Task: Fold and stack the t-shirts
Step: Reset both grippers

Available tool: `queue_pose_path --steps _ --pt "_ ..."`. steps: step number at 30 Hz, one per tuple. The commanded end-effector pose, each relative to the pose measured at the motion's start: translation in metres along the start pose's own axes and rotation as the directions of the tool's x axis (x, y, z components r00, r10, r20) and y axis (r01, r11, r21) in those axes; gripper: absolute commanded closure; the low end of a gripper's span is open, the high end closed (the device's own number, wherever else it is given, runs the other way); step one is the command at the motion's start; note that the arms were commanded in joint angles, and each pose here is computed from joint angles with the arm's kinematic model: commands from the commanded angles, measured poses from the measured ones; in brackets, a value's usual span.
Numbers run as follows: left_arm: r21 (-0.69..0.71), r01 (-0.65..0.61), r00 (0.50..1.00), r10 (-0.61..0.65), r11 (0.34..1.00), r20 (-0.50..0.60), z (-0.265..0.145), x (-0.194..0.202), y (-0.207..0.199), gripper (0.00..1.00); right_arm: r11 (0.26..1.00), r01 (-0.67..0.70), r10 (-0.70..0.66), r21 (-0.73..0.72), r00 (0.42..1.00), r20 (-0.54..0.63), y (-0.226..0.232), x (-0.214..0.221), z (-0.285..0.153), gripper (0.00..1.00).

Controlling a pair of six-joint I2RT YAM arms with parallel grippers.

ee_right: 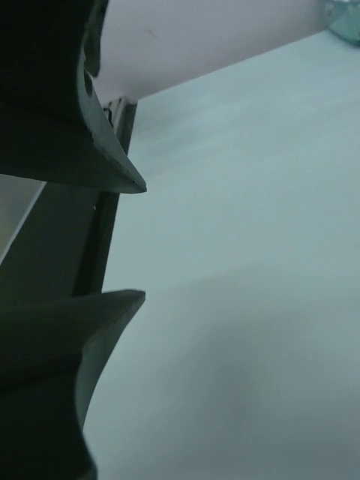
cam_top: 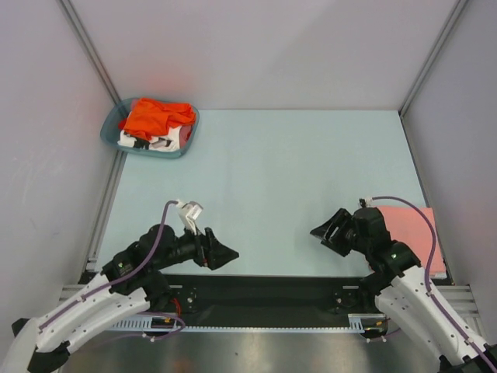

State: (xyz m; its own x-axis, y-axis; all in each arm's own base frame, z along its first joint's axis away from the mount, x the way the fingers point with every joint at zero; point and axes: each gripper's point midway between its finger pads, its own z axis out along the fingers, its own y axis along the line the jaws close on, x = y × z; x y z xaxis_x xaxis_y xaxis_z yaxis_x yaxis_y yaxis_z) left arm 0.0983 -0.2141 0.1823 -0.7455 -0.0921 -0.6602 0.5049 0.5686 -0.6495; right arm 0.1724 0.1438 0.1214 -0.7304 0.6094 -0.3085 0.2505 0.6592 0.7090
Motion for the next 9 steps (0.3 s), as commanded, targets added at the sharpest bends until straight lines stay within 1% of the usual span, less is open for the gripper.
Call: queue_pose_path --steps 1,2,3,4,5,6,7,8,9 --pt "0.11 0.176 0.967 -0.192 0.978 0.165 0.001 -0.018 -0.008 0.08 0.993 -0.022 0.02 -0.115 0.999 -0.026 0.019 0.01 -0.001 0.38" --pt "0.162 0.219 0.947 -0.25 0.962 0.204 -0.001 -0.016 -0.006 0.05 0.99 -0.014 0.006 -0.139 0.999 -0.053 0.022 0.016 -0.001 0.35" --pt "0.184 0.242 0.933 -0.28 0.953 0.227 -0.002 -0.016 -0.004 0.04 0.988 -0.01 0.0 -0.152 0.998 -0.069 0.021 0.021 -0.001 0.24" --pt "0.197 0.269 0.915 -0.315 0.943 0.253 -0.003 -0.017 0.0 0.0 0.985 0.002 -0.016 -0.173 0.997 -0.079 0.022 0.024 -0.002 0.2" --pt "0.221 0.323 0.891 -0.374 0.92 0.256 -0.001 -0.012 0.006 0.0 0.973 0.008 -0.032 -0.229 0.994 -0.102 0.031 0.029 -0.006 0.1" --pt "0.287 0.321 0.868 -0.402 0.902 0.292 -0.01 -0.018 0.001 0.0 0.955 0.014 -0.044 -0.296 0.994 -0.098 0.039 0.031 -0.012 0.0" --pt "0.322 0.331 0.849 -0.429 0.887 0.31 -0.015 -0.021 0.0 0.0 0.946 -0.021 -0.021 -0.325 0.992 -0.126 0.039 0.037 -0.012 0.0" --pt "0.341 0.338 0.852 -0.439 0.877 0.285 -0.015 -0.02 -0.005 0.0 0.907 -0.029 -0.028 -0.42 0.991 -0.129 0.055 0.038 -0.019 0.0" --pt "0.341 0.317 0.872 -0.413 0.885 0.262 -0.011 -0.018 -0.01 0.0 0.851 -0.029 -0.041 -0.524 0.992 -0.121 0.07 0.039 -0.032 0.0"
